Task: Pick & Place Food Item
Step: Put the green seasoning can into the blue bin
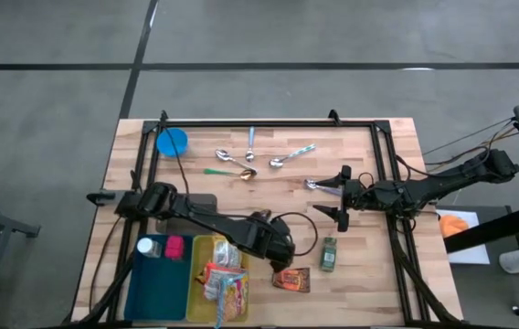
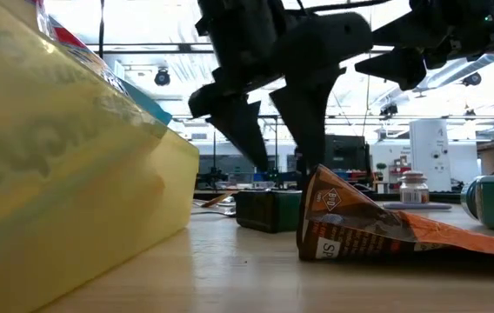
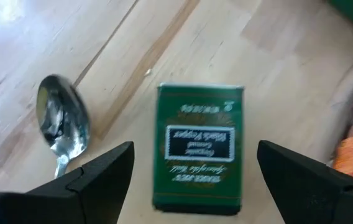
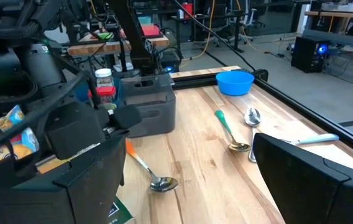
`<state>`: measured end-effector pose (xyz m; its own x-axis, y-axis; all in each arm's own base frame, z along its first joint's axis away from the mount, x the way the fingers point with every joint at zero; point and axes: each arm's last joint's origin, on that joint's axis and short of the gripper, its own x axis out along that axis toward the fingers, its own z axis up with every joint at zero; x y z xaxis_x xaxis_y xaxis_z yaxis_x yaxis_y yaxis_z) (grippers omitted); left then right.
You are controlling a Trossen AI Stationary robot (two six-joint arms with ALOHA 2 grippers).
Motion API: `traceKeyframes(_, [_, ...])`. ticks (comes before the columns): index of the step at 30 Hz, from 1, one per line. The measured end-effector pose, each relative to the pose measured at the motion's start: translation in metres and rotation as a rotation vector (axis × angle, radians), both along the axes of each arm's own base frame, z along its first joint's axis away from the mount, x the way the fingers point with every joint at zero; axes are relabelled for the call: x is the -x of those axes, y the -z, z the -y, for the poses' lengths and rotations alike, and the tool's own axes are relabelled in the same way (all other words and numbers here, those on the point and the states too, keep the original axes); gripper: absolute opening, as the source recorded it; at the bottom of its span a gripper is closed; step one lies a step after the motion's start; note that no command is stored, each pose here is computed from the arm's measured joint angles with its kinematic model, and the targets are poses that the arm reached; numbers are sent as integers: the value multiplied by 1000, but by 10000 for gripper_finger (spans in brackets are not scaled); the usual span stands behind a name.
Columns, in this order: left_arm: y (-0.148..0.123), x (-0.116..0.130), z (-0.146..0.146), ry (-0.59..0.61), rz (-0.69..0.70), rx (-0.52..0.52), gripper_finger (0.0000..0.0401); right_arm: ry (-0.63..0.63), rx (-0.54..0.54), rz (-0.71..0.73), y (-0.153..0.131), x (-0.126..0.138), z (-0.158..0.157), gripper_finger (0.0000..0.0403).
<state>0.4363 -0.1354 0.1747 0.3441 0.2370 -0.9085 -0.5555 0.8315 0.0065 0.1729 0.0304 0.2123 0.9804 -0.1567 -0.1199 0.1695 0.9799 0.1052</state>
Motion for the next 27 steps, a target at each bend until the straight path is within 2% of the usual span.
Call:
traceKeyframes(6, [5,-3,2,73,26,8,341,0,0,0,0,0,0,349])
traceKeyframes(17, [29,4,-3,67,-1,56,341,-1,0,0,0,0,0,349])
traceKeyframes(27, [36,6,-4,55,4,72,341,0,0,0,0,0,0,349])
